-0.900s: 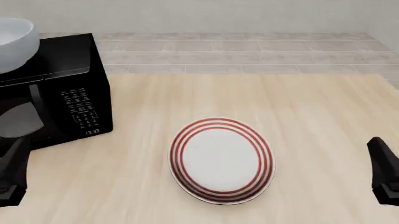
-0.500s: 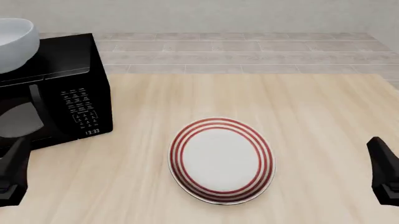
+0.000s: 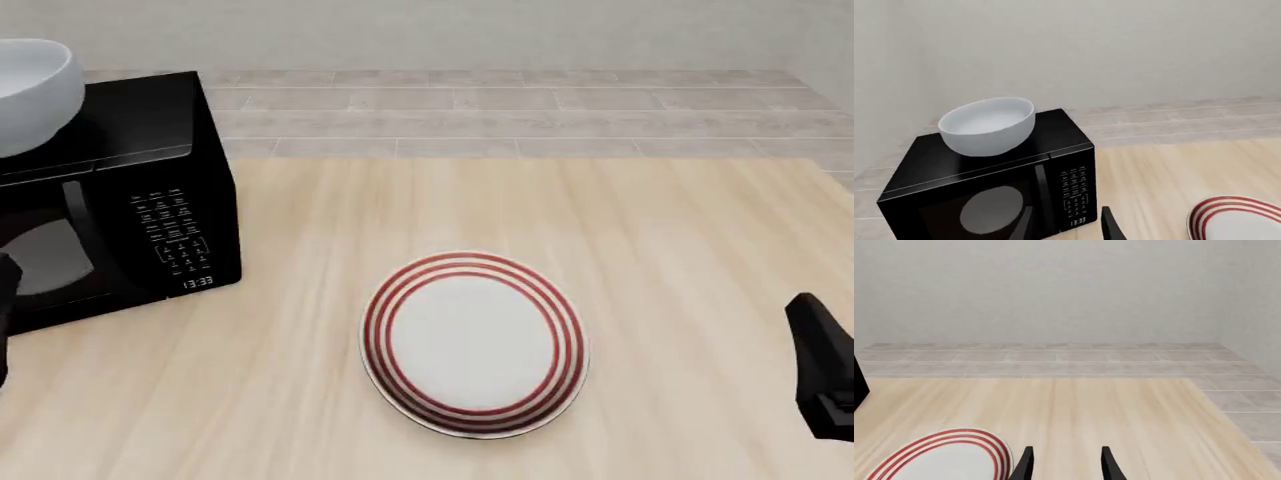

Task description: Pick up the white bowl and put it on the plate.

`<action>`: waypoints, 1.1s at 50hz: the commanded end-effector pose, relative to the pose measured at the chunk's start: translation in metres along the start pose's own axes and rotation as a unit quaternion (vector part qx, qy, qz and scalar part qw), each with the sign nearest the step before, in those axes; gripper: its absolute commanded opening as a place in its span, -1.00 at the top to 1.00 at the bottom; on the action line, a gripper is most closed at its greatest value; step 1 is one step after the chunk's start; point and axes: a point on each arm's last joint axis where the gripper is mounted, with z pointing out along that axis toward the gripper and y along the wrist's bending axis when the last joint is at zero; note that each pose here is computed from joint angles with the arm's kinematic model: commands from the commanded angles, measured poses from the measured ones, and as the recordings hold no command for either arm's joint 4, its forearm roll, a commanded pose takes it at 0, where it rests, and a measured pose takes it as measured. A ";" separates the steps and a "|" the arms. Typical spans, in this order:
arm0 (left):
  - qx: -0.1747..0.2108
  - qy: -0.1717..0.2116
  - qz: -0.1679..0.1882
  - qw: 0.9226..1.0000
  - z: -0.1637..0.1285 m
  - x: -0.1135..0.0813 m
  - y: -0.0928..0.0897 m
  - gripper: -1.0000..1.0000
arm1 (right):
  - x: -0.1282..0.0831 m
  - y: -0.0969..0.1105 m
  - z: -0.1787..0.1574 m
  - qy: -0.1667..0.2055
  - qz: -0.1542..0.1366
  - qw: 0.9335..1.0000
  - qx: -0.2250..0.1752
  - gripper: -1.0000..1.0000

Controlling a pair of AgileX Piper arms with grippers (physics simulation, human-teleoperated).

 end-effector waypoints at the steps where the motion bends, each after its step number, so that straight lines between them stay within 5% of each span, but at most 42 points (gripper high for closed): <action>1: -0.011 -0.005 0.062 0.998 -0.004 -0.046 0.005 -1.00 | 0.000 0.000 0.000 0.000 0.000 1.000 0.001 -1.00; 9: -0.003 0.008 0.133 0.991 -0.003 -0.069 0.006 -1.00 | 0.000 0.000 0.000 0.000 0.000 1.000 0.001 -1.00; 11: -0.004 0.010 0.147 0.989 -0.002 -0.088 0.008 -1.00 | 0.000 0.000 0.000 0.000 0.000 1.000 0.001 -1.00; 12: -0.004 0.011 0.155 0.988 -0.004 -0.081 0.007 -1.00 | 0.000 0.000 0.000 0.000 0.000 1.000 0.001 -1.00; 17: -0.003 0.013 0.175 0.985 -0.006 -0.125 0.011 -1.00 | 0.000 0.000 0.000 0.000 0.000 1.000 0.001 -1.00; 25: 0.012 0.027 0.235 0.972 -0.013 -0.143 0.012 -1.00 | 0.000 0.000 0.000 0.000 0.000 1.000 0.001 -1.00; 40: 0.038 0.076 0.344 0.935 0.002 -0.160 0.014 -1.00 | 0.000 0.000 0.000 0.000 0.000 1.000 0.001 -1.00; 44: 0.064 0.080 0.323 0.941 0.004 -0.177 0.013 -1.00 | 0.000 0.000 0.000 0.000 0.000 1.000 0.001 -1.00; 46: 0.060 0.080 0.349 0.932 0.010 -0.176 0.013 -1.00 | 0.000 0.000 0.000 0.000 0.000 1.000 0.001 -1.00; 51: 0.061 0.092 0.368 0.923 0.019 -0.179 0.014 -1.00 | 0.000 0.000 0.000 0.000 0.000 1.000 0.001 -1.00; 55: 0.072 0.090 0.374 0.920 0.021 -0.200 0.015 -1.00 | 0.000 0.000 0.000 0.000 0.000 1.000 0.001 -1.00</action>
